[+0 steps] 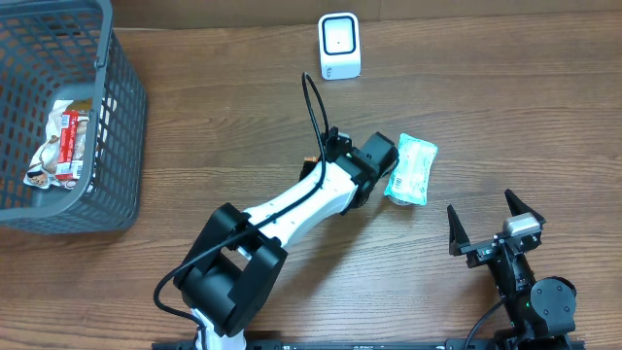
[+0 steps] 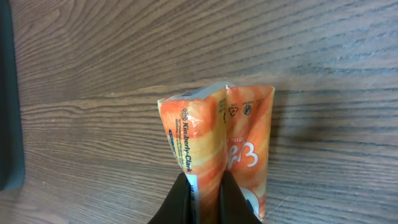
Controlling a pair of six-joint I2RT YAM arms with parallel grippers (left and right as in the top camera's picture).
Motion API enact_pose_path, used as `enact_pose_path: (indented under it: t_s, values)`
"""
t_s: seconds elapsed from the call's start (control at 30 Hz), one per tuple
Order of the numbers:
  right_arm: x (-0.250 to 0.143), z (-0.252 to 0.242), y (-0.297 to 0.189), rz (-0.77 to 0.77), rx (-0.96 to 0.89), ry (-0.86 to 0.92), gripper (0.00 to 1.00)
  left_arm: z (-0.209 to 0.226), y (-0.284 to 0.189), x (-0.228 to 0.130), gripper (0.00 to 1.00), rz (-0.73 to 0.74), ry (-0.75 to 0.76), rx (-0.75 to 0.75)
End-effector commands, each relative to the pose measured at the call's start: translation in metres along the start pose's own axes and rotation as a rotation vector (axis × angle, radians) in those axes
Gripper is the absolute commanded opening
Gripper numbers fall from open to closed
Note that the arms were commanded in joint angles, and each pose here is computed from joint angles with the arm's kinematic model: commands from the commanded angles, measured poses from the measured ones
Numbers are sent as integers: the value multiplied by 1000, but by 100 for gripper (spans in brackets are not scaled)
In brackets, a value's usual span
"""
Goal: Scan the item barcode
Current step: 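Lift the small orange pack off the teal pack with the left gripper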
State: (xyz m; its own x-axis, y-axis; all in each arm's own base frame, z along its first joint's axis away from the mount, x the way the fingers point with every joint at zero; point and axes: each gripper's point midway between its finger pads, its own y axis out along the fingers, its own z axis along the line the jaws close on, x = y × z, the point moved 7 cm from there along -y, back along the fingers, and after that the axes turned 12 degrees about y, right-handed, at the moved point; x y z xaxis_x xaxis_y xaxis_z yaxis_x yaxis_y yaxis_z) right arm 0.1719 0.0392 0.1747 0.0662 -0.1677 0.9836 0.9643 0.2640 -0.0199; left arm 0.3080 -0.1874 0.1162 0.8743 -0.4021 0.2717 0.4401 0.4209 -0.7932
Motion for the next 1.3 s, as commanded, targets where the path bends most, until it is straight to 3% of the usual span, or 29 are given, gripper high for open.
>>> enact_pose_path:
  t_s: [0.0, 0.9, 1.03, 1.27]
  values:
    - [-2, 0, 0, -1, 2, -1, 100, 3, -4, -1, 4, -49, -53, 37]
    - [-2, 0, 0, -1, 2, -1, 100, -7, 5, -12, 4, -27, -40, -10]
    - [-2, 0, 0, -1, 2, -1, 100, -7, 6, -11, 13, -30, -44, -11]
    - [-2, 0, 0, -1, 2, -1, 100, -6, 1, -4, 19, -45, -56, -17]
